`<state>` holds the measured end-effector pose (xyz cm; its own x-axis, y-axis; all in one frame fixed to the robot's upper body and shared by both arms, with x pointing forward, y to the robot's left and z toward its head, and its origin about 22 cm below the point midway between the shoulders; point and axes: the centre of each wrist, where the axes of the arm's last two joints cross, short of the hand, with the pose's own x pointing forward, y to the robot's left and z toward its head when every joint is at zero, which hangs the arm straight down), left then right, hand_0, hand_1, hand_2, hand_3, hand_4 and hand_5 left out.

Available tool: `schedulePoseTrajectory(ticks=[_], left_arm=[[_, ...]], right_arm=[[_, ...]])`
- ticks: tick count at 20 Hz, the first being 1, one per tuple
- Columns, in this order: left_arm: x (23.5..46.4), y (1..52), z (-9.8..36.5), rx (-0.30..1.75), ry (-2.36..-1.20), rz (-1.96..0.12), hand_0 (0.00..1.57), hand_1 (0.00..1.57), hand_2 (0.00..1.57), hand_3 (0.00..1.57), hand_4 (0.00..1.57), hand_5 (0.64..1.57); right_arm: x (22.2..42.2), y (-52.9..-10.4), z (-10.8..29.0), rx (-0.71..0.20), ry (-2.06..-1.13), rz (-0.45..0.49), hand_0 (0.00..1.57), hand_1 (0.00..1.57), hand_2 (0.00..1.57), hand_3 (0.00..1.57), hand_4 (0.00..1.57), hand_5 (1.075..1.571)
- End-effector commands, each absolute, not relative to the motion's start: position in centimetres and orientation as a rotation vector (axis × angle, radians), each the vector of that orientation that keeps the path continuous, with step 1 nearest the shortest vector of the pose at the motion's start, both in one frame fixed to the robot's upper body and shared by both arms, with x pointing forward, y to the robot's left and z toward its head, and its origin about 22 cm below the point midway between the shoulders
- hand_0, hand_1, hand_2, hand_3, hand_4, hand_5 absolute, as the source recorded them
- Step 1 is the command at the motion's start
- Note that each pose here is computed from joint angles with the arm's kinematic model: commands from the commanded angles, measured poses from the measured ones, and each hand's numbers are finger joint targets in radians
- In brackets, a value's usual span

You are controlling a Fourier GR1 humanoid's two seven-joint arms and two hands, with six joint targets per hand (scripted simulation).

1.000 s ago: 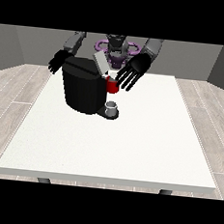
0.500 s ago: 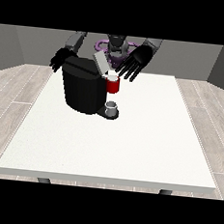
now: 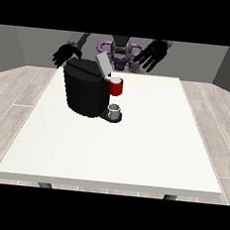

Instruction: Insert the coffee pod into the coffee machine and close the lid

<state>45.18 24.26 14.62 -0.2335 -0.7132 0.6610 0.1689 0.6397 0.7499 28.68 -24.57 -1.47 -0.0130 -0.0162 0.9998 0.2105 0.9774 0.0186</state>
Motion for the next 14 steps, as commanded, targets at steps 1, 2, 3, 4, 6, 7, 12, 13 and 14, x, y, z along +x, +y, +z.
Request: schedulePoseTrajectory(ticks=[1, 2, 3, 4, 6, 7, 12, 13, 14], left_arm=[[43.6, 25.1, 9.2, 0.252, -1.662, -0.605, 0.0, 0.0, 0.0, 0.0, 0.25, 1.571], [43.7, 25.5, 8.9, 0.162, -1.611, -0.528, 0.0, 0.0, 0.0, 0.0, 0.26, 1.571], [42.7, 24.5, 6.4, 0.148, -1.614, -0.51, 0.0, 0.0, 0.0, 0.0, 0.24, 1.571], [42.2, 23.4, 5.0, 0.089, -1.582, -0.47, 0.0, 0.0, 0.0, 0.0, 0.0, 1.571], [41.4, 24.2, 3.6, 0.078, -1.548, -0.468, 0.0, 0.0, 0.0, 0.0, 0.0, 1.571], [40.3, 25.0, 1.9, 0.085, -1.565, -0.458, 0.0, 0.0, 0.0, 0.0, 0.0, 1.571], [38.5, 24.8, -1.1, -0.033, -1.498, -0.3, 0.0, 0.0, 0.0, 0.0, 0.23, 1.571], [38.0, 25.3, -1.8, -0.005, -1.487, -0.268, 0.0, 0.0, 0.0, 0.0, 0.21, 1.571], [37.7, 24.8, -2.1, -0.019, -1.467, -0.277, 0.0, 0.0, 0.0, 0.0, 0.09, 1.571]], right_arm=[[26.7, -25.0, -3.2, -0.17, -1.535, -0.213, 0.0, 0.0, 0.0, 0.0, 0.4, 1.571], [26.9, -25.6, -2.4, -0.159, -1.552, -0.188, 0.0, 0.0, 0.0, 0.0, 0.45, 1.571], [26.3, -26.9, -2.8, -0.175, -1.537, -0.184, 0.0, 0.0, 0.0, 0.0, 0.49, 1.571], [24.9, -26.4, -4.6, -0.196, -1.505, -0.175, 0.0, 0.0, 0.0, 0.0, 0.49, 1.571], [25.4, -26.6, -3.3, -0.201, -1.509, -0.128, 0.0, 0.0, 0.0, 0.0, 0.36, 1.571], [25.9, -27.5, -2.2, -0.199, -1.524, -0.079, 0.0, 0.0, 0.0, 0.0, 0.37, 1.571], [26.8, -27.9, 0.2, -0.114, -1.532, -0.033, 0.0, 0.0, 0.0, 0.0, 0.26, 1.571], [27.2, -27.5, 1.6, -0.088, -1.574, 0.023, 0.0, 0.0, 0.0, 0.0, 0.12, 1.571], [27.6, -26.7, 2.4, -0.109, -1.572, 0.019, 0.0, 0.0, 0.0, 0.0, 0.0, 1.571]])
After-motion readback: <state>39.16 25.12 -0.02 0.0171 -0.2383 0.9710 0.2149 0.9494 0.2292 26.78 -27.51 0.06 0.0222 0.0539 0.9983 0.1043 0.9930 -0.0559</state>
